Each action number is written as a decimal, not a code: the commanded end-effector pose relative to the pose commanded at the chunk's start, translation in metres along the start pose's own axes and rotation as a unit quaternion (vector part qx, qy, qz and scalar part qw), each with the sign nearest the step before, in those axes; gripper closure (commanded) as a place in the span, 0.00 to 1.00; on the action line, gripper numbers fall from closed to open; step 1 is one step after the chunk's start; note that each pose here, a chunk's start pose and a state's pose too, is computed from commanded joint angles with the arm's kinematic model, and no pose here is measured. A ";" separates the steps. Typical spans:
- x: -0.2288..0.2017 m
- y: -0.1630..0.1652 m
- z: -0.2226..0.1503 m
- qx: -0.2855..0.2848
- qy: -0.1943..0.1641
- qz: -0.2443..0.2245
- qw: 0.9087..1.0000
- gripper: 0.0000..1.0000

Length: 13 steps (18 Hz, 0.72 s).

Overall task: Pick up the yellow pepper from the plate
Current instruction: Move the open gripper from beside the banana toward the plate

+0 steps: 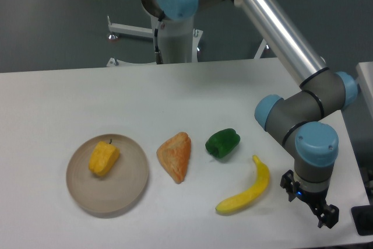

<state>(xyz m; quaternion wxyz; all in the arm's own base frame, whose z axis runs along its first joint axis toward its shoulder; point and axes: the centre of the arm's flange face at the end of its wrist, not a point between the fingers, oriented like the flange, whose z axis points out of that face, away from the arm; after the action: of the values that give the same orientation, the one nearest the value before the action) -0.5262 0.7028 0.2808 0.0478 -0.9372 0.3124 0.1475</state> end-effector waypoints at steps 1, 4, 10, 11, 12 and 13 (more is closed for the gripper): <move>0.001 -0.001 -0.001 0.000 0.001 0.001 1.000 0.00; 0.009 -0.022 -0.007 0.001 0.001 0.012 1.000 0.00; 0.033 -0.044 -0.046 0.001 0.008 -0.004 1.000 0.00; 0.043 -0.052 -0.054 0.002 0.012 -0.009 1.000 0.00; 0.055 -0.060 -0.063 0.003 0.016 -0.018 1.000 0.00; 0.065 -0.065 -0.073 0.004 0.019 -0.034 0.999 0.00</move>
<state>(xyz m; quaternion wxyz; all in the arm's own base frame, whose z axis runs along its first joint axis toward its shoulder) -0.4200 0.7050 0.3300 0.0500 -0.9497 0.2819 0.1265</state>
